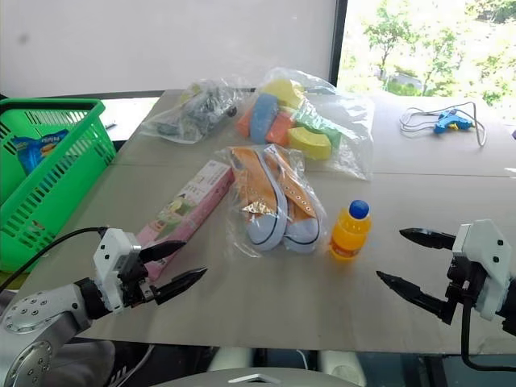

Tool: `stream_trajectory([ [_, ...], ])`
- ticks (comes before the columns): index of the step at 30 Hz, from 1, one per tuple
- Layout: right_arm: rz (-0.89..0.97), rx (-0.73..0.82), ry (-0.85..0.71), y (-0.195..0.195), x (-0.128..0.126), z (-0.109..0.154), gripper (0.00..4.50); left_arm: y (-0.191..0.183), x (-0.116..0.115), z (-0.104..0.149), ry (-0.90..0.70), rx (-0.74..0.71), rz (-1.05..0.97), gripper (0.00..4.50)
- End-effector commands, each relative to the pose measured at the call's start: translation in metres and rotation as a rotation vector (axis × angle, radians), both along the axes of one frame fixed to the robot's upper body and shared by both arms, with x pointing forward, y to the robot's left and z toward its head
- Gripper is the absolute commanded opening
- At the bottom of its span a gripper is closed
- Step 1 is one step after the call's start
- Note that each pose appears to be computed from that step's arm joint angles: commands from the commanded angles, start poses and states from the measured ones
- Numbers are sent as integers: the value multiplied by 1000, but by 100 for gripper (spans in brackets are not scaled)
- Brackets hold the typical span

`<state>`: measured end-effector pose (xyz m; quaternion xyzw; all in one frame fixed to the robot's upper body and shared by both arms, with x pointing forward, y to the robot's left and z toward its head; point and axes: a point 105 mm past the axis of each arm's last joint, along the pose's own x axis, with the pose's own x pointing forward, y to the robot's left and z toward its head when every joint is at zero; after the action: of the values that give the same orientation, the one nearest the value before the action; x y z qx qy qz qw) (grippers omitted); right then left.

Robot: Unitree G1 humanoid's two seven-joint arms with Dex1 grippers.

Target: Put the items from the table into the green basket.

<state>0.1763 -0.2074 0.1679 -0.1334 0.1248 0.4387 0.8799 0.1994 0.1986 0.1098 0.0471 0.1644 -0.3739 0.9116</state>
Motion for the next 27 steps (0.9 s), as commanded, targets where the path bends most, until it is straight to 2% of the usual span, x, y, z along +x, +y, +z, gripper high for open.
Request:
stream_trajectory([
  [1, 29, 15, -60, 4, 1, 3, 450, -7, 9, 16, -84, -22, -15, 436],
  [6, 157, 111, -205, 26, 1, 25, 450, -8, 38, 43, -188, -92, 74, 436],
  [12, 310, 138, -240, 56, -3, 35, 450, 22, 72, 54, -268, -9, 346, 436],
  [15, 371, 146, -242, 69, -3, 42, 450, 39, 85, 54, -224, 126, 421, 436],
  [18, 410, 117, -223, 74, 2, 38, 450, 53, 91, 46, -130, 282, 445, 436],
  [24, 424, 112, -219, 84, 14, 44, 450, 49, 95, 35, 77, 303, 414, 436],
  [27, 420, 114, -212, 87, 18, 48, 450, 41, 95, 34, 126, 303, 372, 436],
])
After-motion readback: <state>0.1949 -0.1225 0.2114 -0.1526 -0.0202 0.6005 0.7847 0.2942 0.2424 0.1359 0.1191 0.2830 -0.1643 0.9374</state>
